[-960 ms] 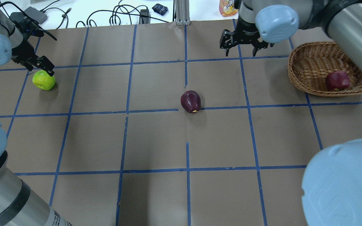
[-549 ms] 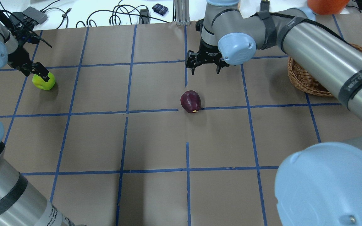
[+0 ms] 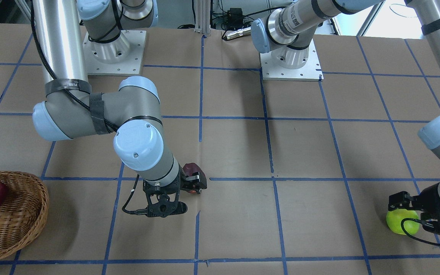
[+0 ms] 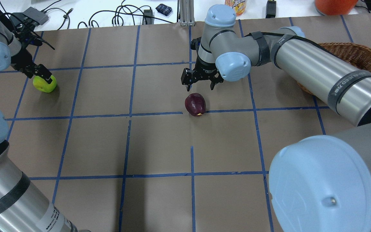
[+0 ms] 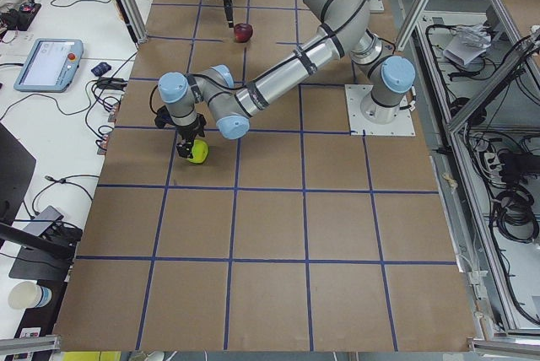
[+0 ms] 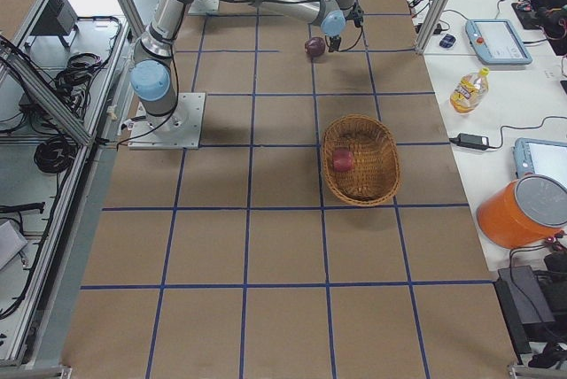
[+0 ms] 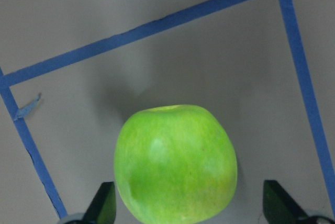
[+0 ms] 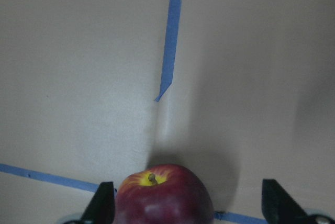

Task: Put all apples into basket
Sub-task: 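Grasp green apple with left gripper while right gripper grasps dark red apple, then carry dark red apple to basket with right gripper while left brings green apple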

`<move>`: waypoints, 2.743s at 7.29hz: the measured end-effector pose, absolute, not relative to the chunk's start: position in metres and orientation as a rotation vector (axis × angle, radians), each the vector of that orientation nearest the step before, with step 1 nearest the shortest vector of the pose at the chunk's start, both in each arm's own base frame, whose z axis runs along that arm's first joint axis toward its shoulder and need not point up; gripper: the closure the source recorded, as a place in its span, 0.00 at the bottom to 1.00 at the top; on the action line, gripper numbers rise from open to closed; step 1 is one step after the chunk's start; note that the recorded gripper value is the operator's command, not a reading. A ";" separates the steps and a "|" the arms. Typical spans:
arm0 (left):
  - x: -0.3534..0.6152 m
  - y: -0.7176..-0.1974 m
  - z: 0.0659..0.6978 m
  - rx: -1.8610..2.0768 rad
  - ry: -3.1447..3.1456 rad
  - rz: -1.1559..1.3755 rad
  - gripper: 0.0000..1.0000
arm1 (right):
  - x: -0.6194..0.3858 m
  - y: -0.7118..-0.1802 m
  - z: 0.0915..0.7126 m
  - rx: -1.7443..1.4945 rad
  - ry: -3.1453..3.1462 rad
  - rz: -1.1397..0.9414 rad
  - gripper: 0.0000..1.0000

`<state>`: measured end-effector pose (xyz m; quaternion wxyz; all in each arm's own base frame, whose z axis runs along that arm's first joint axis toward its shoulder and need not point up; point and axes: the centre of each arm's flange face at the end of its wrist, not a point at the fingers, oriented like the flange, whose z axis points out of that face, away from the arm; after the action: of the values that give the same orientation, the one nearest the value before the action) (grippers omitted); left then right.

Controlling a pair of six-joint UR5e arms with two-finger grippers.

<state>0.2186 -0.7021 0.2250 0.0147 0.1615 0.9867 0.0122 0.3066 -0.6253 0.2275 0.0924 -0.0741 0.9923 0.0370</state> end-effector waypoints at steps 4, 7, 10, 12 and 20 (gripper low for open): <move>0.220 -0.705 0.206 0.491 3.087 0.069 0.63 | 0.327 -0.607 0.214 -0.260 2.947 0.153 0.00; 0.205 -0.705 0.230 0.496 3.101 0.074 0.77 | 0.323 -0.591 0.193 -0.242 2.980 0.217 0.72; 0.085 -0.703 0.305 0.406 3.200 0.083 0.78 | 0.325 -0.586 0.197 -0.161 3.068 0.200 1.00; -0.031 -0.683 0.316 0.238 3.282 0.126 0.80 | 0.302 -0.592 0.238 -0.113 3.102 0.129 1.00; -0.366 -0.591 0.233 -0.056 3.274 0.051 0.00 | -0.199 -0.641 0.336 0.311 3.187 -0.041 1.00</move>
<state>-0.3656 -0.5910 0.2326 -0.0664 -0.0170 0.9975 0.0156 -0.1991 -0.6412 0.3361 -0.0306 0.0970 0.9947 -0.0129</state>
